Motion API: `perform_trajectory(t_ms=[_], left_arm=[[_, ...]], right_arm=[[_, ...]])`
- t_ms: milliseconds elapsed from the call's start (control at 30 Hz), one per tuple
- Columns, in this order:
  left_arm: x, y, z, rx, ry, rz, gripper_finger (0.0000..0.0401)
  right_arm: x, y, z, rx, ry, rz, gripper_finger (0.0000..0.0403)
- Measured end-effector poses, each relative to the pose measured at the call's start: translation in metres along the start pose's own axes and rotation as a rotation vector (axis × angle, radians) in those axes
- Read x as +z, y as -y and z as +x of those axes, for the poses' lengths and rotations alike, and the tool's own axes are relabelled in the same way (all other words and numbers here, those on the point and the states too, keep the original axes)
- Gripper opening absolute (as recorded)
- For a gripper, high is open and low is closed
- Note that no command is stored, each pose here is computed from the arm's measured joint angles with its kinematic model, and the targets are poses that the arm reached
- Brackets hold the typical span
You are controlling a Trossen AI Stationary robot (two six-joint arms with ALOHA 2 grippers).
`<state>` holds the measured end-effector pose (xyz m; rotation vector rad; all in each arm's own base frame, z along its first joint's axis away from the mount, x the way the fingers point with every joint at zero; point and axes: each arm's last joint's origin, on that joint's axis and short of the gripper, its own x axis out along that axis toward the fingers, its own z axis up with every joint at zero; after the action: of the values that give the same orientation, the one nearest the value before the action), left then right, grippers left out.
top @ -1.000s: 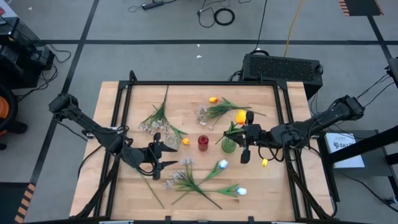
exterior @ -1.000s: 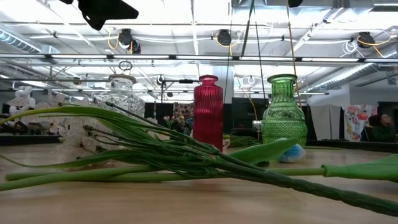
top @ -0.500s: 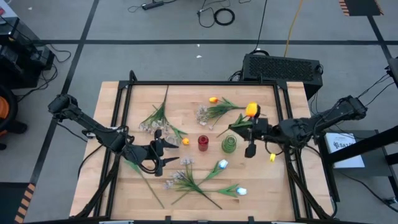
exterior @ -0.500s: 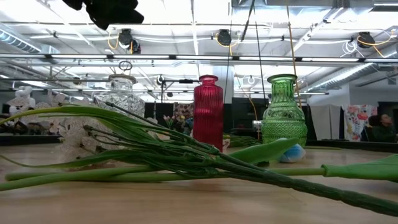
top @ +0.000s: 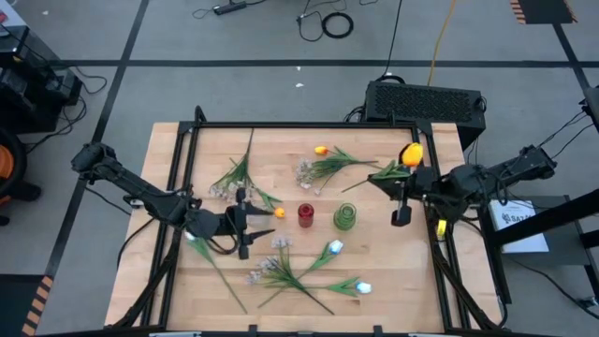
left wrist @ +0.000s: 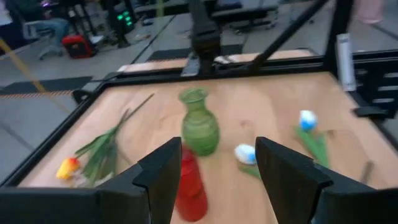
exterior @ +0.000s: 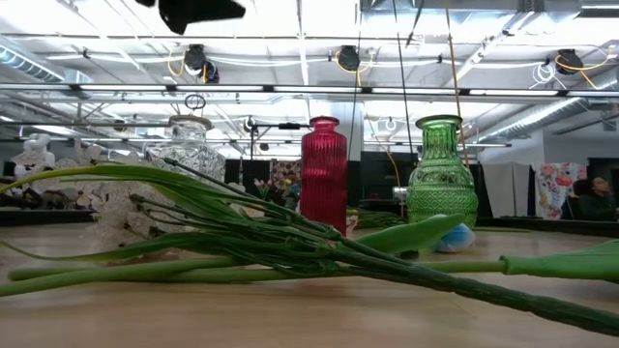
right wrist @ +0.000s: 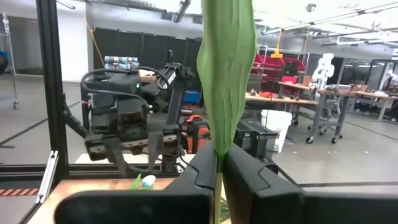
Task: Sort flowers into vase by color
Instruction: Put the bottom right yellow tulip into the green vase
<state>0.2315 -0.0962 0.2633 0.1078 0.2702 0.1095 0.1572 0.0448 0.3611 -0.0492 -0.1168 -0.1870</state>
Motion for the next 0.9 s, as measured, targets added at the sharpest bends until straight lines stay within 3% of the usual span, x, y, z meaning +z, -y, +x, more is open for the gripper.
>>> perform_trajectory(t_ms=[167,467,767,900], left_arm=[[-0.006,-0.009,0.005,0.043,-0.061,-0.043,0.0212],[-0.008,-0.013,0.006,0.053,-0.078,-0.027,0.0212],[-0.004,-0.007,0.000,-0.074,-0.095,-0.063,0.0212],[0.000,-0.007,-0.011,-0.075,-0.181,-0.180,0.0212]], right_arm=[[0.000,0.001,-0.003,0.011,-0.010,0.089,0.0008],[-0.010,-0.010,0.018,0.023,-0.026,0.081,0.0008],[-0.010,-0.014,0.023,0.022,0.002,0.069,0.0008],[-0.006,-0.013,0.017,0.036,0.011,0.080,0.0008]])
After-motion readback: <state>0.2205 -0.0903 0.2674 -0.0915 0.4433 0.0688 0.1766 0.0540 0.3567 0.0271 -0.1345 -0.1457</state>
